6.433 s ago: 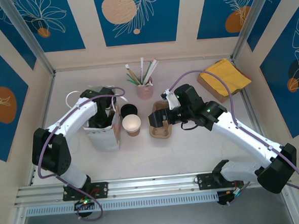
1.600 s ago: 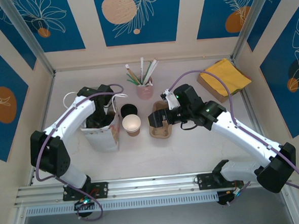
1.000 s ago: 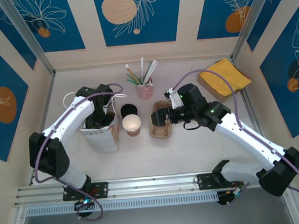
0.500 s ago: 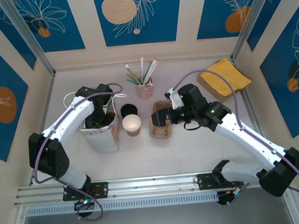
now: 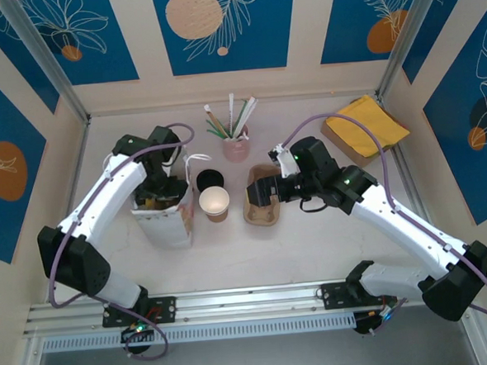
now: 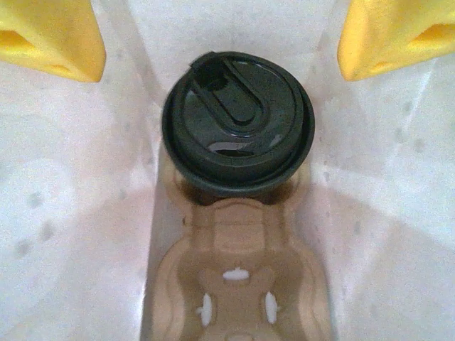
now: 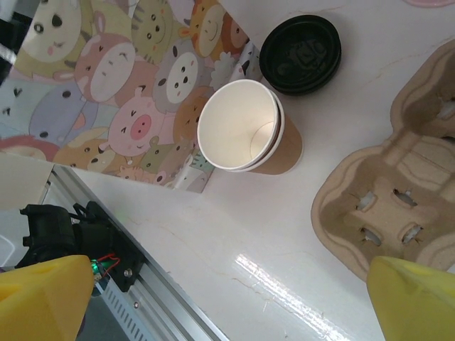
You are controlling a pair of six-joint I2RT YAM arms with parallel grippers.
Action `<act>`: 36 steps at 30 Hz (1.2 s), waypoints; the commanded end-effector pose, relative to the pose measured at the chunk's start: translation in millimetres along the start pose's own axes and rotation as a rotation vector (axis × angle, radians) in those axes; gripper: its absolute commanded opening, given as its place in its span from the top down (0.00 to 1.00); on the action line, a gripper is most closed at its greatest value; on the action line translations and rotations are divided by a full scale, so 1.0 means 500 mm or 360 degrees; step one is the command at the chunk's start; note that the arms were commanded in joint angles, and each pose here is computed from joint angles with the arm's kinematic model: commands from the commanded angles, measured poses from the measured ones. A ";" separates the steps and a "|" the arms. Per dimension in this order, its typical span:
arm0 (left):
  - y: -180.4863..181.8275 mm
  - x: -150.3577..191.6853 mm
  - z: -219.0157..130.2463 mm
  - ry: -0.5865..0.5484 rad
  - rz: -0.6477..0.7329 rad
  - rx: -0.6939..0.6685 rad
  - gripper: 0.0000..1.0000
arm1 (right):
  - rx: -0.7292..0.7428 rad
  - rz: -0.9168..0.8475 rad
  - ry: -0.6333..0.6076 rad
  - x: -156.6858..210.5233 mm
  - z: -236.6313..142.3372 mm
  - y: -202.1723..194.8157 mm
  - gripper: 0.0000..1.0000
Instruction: Pack the takeout coffee
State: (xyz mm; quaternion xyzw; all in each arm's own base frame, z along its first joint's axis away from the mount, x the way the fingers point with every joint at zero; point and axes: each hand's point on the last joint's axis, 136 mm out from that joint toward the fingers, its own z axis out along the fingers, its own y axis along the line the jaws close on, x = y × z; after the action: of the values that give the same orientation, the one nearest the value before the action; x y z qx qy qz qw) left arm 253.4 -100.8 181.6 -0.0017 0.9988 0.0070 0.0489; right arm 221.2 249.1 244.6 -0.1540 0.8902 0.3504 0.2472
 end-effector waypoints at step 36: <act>0.103 -0.111 -0.386 -0.0919 -0.0284 0.0049 0.00 | 0.0173 0.0078 -0.0159 -0.057 -0.056 -0.048 0.01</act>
State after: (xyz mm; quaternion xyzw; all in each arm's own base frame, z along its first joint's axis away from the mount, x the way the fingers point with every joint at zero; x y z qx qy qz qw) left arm 289.1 -77.0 372.5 -0.0560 0.9439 -0.0454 0.3221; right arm 244.6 220.5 252.9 -0.1057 0.8997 0.3189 0.2789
